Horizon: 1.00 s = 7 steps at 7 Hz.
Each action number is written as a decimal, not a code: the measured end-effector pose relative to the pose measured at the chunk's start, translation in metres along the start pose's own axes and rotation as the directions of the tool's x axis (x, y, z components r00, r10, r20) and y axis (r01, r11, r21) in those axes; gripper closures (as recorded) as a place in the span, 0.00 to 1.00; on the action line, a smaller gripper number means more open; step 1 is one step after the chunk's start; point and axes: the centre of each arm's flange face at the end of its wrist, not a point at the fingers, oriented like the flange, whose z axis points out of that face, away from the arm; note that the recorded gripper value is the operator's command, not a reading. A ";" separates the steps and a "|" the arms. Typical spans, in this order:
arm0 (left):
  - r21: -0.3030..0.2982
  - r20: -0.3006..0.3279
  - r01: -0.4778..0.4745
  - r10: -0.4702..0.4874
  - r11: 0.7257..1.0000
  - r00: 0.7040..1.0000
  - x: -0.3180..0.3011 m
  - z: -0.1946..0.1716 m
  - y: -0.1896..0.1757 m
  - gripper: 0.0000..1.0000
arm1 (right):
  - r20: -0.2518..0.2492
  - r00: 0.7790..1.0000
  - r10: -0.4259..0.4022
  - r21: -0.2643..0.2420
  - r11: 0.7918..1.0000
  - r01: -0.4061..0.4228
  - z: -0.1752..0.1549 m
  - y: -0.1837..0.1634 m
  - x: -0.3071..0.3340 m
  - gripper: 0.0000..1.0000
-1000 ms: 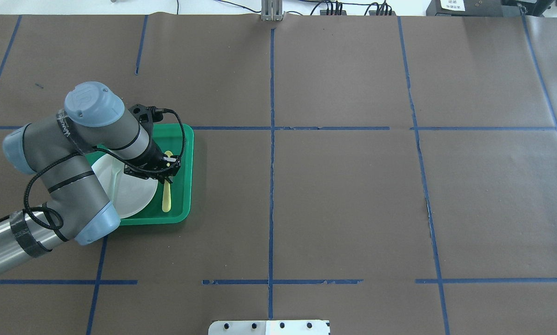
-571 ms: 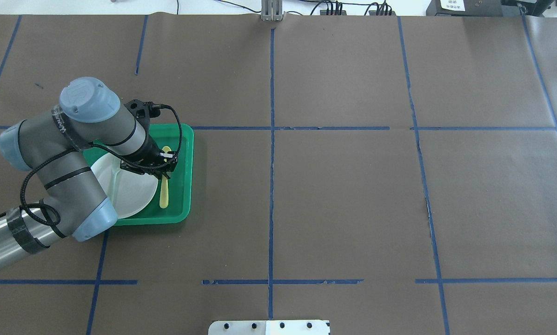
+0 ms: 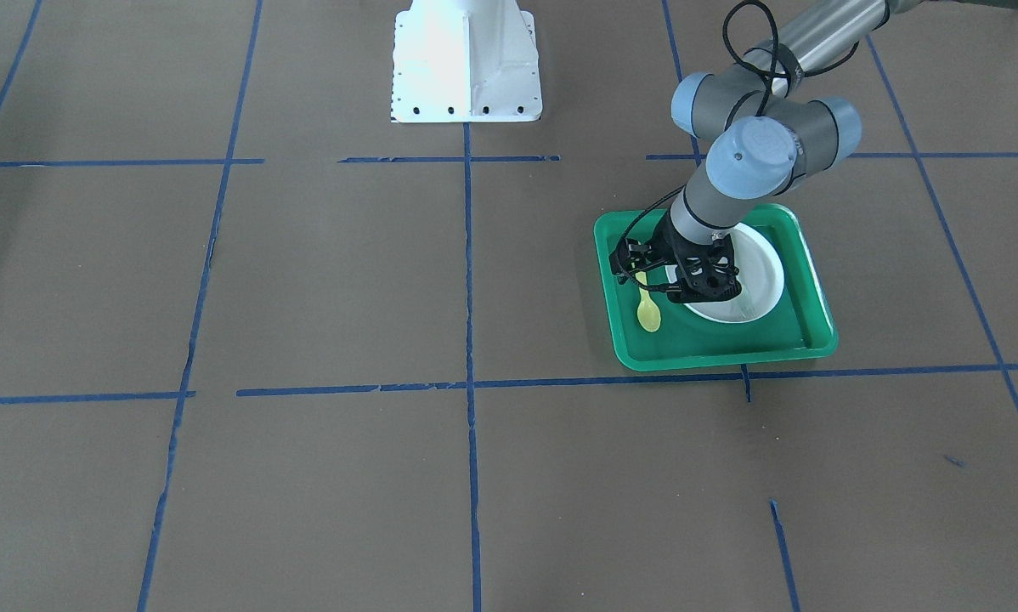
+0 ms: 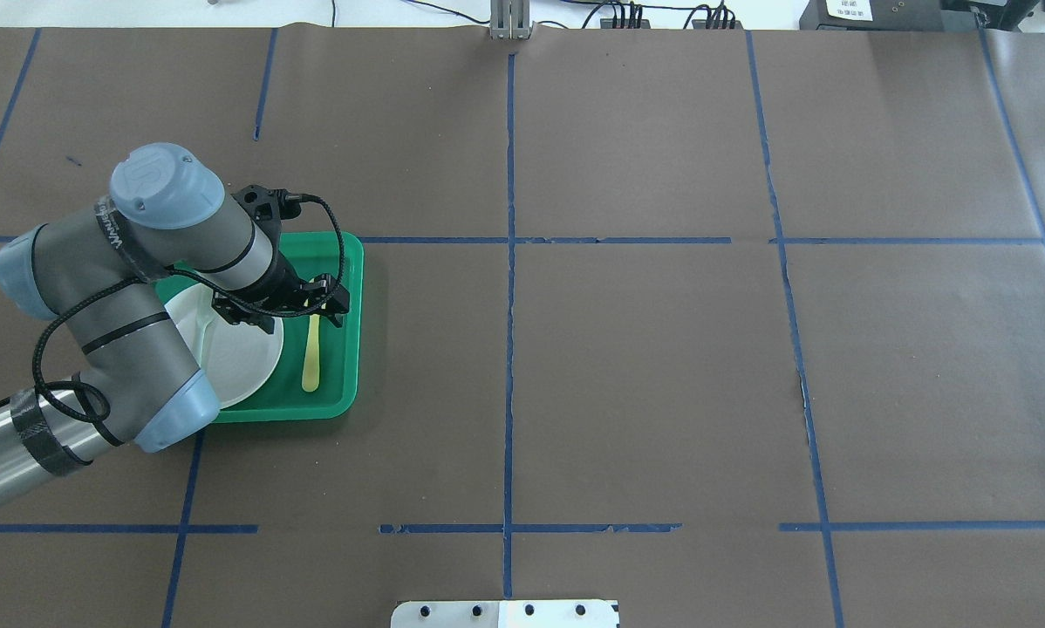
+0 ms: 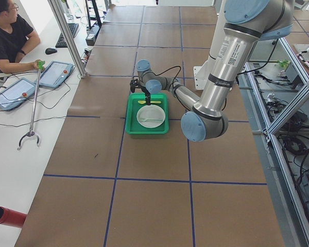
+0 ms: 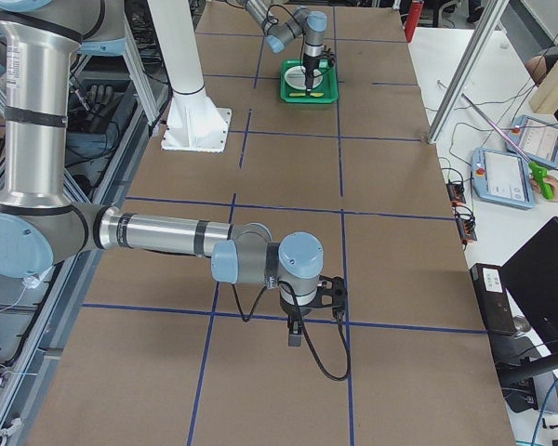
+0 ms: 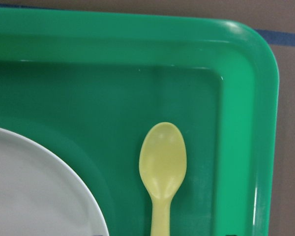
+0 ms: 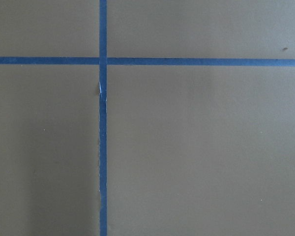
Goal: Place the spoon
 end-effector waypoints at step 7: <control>0.272 0.047 -0.171 0.165 0.947 0.985 -0.091 -0.226 -0.063 0.00 | 0.000 1.000 -0.001 0.001 1.000 0.001 0.000 0.000 0.000 0.00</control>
